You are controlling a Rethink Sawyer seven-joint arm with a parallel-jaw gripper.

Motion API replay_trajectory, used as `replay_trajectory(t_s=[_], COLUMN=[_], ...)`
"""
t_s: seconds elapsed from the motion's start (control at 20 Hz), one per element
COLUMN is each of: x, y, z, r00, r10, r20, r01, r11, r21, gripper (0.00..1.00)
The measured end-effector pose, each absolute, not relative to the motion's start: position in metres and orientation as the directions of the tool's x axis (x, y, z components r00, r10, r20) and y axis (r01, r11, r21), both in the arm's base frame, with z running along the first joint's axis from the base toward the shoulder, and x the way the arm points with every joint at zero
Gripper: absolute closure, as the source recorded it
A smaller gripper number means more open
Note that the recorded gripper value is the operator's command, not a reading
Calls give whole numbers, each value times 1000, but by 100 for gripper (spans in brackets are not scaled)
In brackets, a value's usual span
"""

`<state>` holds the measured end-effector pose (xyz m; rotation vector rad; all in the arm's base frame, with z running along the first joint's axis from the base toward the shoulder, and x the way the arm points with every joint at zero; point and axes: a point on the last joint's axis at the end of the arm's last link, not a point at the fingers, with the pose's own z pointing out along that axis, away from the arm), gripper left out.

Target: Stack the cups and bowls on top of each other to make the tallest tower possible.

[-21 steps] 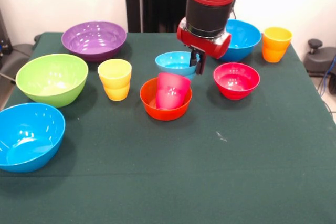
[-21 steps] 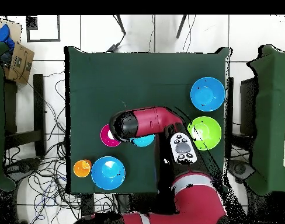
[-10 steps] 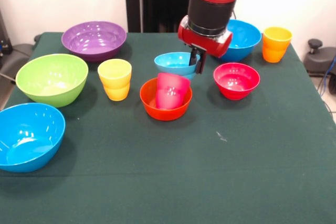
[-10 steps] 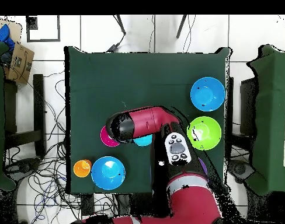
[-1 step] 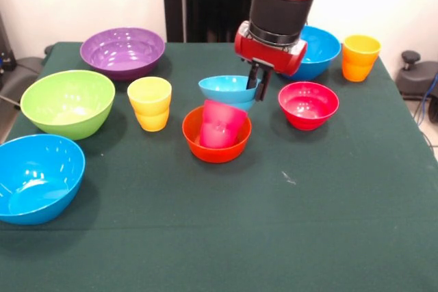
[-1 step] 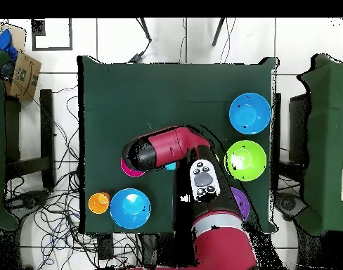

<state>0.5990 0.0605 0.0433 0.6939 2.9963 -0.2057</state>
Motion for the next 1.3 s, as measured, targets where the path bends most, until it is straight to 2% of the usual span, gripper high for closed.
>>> replay_trajectory(t_s=[0.35, 1.3], x=[605, 600], y=[53, 33], z=[50, 52], r00=[-897, -889], r10=[417, 431], r20=[-146, -159], r01=[433, 452], r11=[895, 881], r21=[-104, -139], gripper=[100, 100])
